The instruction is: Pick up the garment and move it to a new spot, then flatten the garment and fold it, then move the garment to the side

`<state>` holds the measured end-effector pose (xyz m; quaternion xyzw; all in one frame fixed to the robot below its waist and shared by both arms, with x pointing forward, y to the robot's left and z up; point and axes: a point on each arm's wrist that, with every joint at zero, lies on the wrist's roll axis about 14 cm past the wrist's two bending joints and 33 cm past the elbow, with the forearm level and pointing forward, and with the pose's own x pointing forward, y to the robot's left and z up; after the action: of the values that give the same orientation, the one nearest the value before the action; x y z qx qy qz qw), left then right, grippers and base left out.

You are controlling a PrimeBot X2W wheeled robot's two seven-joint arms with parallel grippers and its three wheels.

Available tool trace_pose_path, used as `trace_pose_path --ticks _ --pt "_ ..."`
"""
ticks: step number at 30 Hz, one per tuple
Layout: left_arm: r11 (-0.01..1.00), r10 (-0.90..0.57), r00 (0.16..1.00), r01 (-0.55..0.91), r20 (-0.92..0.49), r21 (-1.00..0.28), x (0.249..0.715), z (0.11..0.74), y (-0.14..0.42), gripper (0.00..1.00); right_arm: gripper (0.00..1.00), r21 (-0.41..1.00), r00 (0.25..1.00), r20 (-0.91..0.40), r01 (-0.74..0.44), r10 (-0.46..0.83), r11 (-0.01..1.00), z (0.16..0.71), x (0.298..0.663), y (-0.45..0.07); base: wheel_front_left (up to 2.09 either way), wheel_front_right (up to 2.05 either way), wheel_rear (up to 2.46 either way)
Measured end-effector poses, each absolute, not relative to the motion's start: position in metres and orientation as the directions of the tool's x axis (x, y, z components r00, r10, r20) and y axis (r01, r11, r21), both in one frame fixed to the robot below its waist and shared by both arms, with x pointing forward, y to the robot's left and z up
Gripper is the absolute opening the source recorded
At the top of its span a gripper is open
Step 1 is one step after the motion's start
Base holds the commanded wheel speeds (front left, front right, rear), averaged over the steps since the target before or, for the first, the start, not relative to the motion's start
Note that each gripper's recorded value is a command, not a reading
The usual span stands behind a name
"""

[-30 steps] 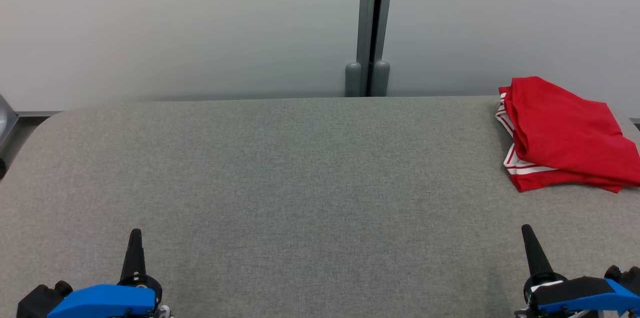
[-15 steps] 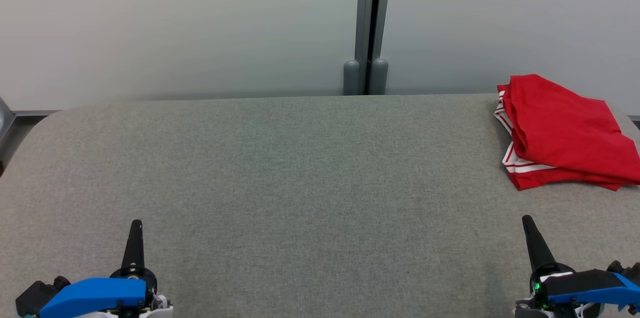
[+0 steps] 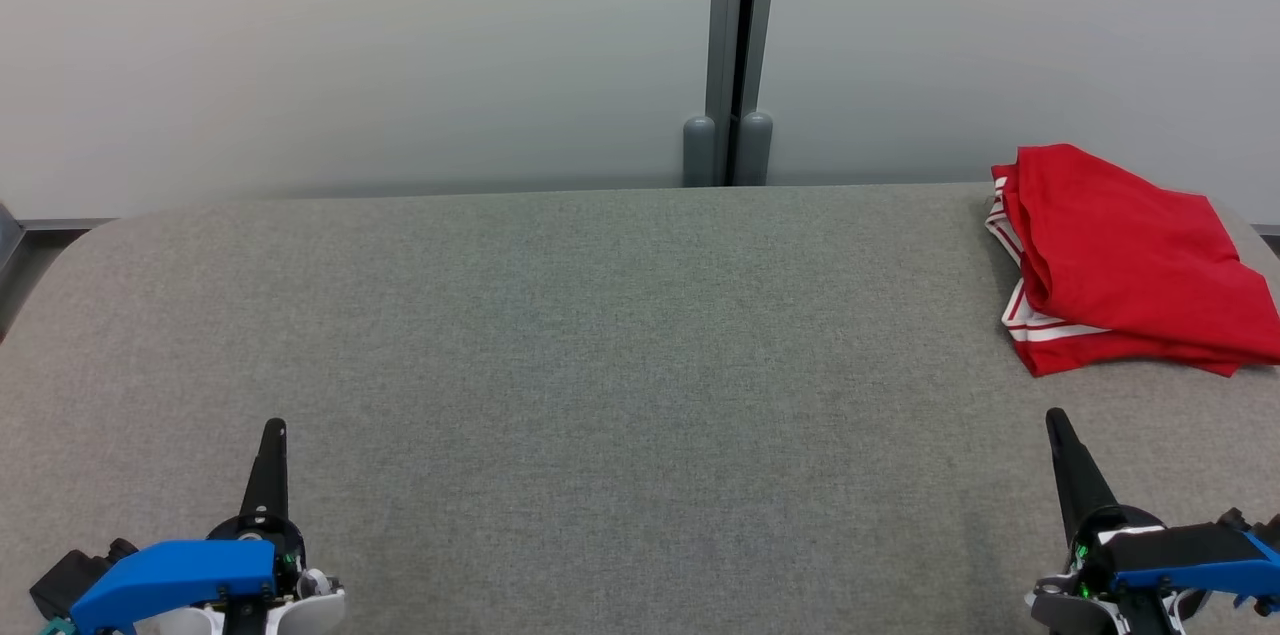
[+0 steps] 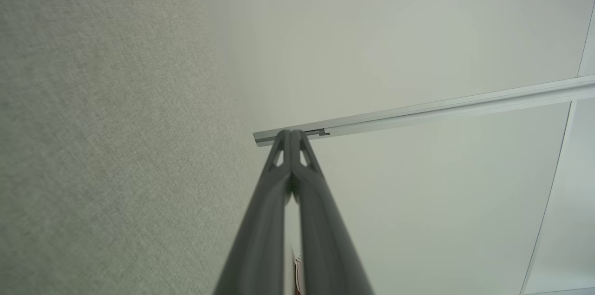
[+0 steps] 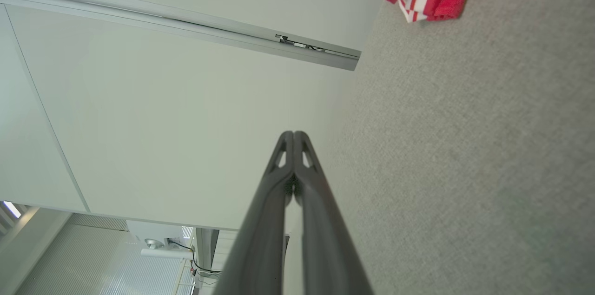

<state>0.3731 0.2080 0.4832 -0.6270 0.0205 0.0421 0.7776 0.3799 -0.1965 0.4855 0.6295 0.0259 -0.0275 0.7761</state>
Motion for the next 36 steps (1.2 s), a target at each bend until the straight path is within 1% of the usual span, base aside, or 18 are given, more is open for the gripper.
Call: trace_pose_path --ticks 8,29,36 --pt "0.142 0.026 0.998 -0.065 -0.062 -0.988 0.378 0.490 0.205 0.00 0.00 0.989 0.998 -0.061 0.061 -0.006 0.138 0.489 0.381 -0.197 0.00 0.00 0.00" --pt "0.000 0.000 1.000 -0.016 -0.016 -1.000 0.388 0.503 0.200 0.00 0.00 1.000 1.000 -0.013 0.013 0.001 -0.003 0.503 0.387 -0.199 0.00 0.00 0.00" --pt "-0.002 0.000 1.000 -0.015 -0.015 -1.000 0.388 0.503 0.200 0.00 0.00 1.000 1.000 -0.012 0.012 0.001 -0.006 0.503 0.387 -0.199 0.00 0.00 0.00"
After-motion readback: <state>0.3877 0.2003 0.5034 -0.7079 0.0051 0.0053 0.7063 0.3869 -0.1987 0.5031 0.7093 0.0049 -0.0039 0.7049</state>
